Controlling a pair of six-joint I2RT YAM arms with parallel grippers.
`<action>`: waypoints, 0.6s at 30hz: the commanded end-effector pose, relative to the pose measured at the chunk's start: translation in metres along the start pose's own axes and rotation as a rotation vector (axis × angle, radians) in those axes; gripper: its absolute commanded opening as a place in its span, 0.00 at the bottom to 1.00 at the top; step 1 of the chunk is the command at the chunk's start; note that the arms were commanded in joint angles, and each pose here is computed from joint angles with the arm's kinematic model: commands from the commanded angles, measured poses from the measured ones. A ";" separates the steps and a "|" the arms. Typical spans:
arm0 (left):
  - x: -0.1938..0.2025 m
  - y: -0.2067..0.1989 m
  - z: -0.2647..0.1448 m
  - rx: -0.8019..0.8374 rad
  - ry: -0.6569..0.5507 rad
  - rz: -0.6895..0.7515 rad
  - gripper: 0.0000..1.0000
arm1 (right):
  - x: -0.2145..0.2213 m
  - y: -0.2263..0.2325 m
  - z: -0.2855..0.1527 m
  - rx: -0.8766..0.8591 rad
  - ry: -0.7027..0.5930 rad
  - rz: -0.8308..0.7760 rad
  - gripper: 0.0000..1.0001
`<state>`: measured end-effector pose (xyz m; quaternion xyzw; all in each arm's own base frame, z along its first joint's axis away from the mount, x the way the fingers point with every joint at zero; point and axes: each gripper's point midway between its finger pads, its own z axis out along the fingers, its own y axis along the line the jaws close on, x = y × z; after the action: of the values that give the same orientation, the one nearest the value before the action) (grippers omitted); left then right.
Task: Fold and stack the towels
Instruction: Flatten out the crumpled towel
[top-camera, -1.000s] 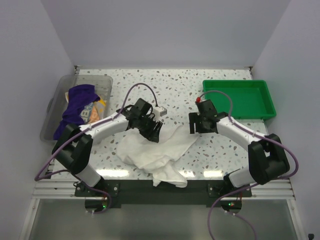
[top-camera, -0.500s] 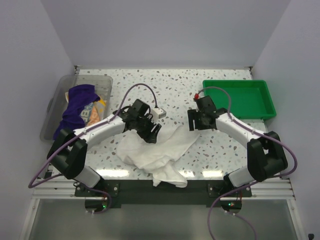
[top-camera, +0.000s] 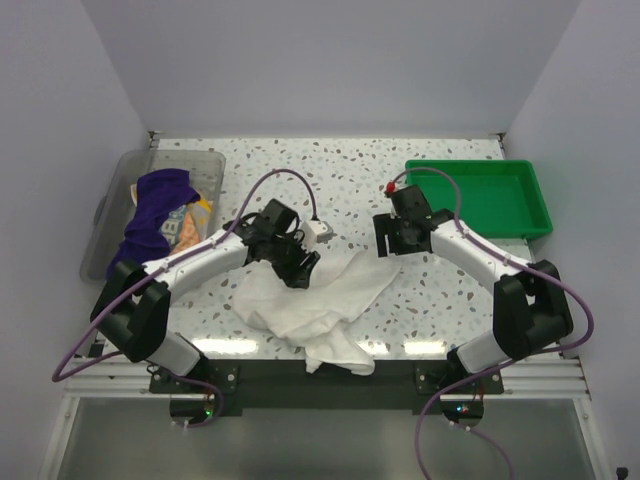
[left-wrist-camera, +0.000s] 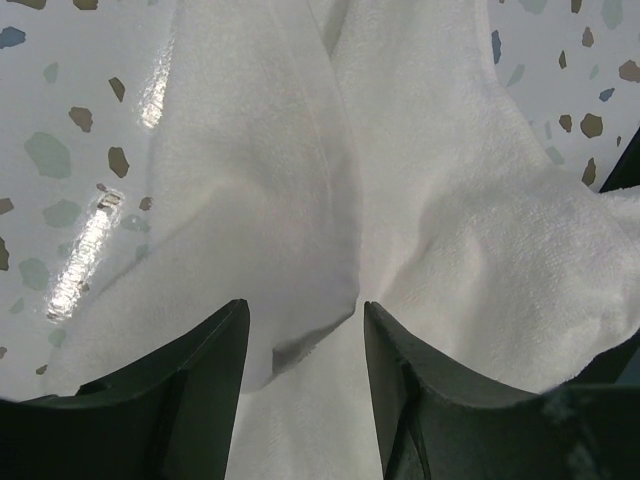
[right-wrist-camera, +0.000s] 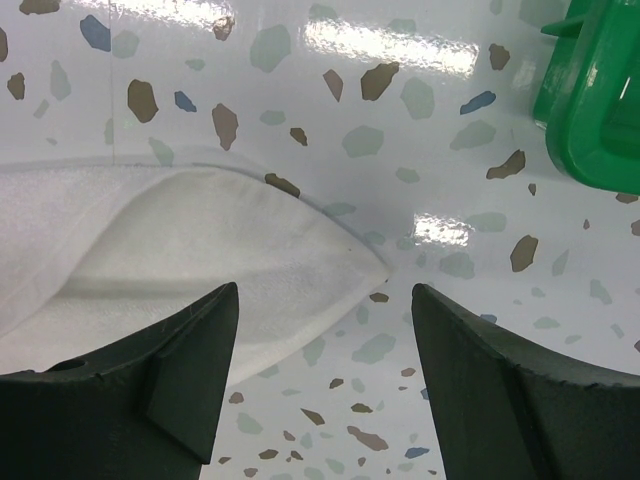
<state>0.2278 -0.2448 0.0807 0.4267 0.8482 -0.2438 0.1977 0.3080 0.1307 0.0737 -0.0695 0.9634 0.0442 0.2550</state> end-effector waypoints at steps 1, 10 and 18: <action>0.003 -0.007 -0.004 0.045 -0.003 0.031 0.53 | -0.012 0.001 -0.004 -0.002 -0.019 -0.004 0.73; 0.008 -0.006 0.000 0.048 0.009 0.036 0.45 | -0.009 0.000 0.001 0.003 -0.013 0.000 0.73; -0.003 -0.002 -0.005 0.018 -0.026 0.056 0.20 | -0.007 -0.011 0.008 0.067 -0.013 0.011 0.73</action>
<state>0.2204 -0.2417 0.0749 0.4399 0.8431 -0.2472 0.1860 0.3081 0.1287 0.0656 -0.0685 0.9663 0.0352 0.2456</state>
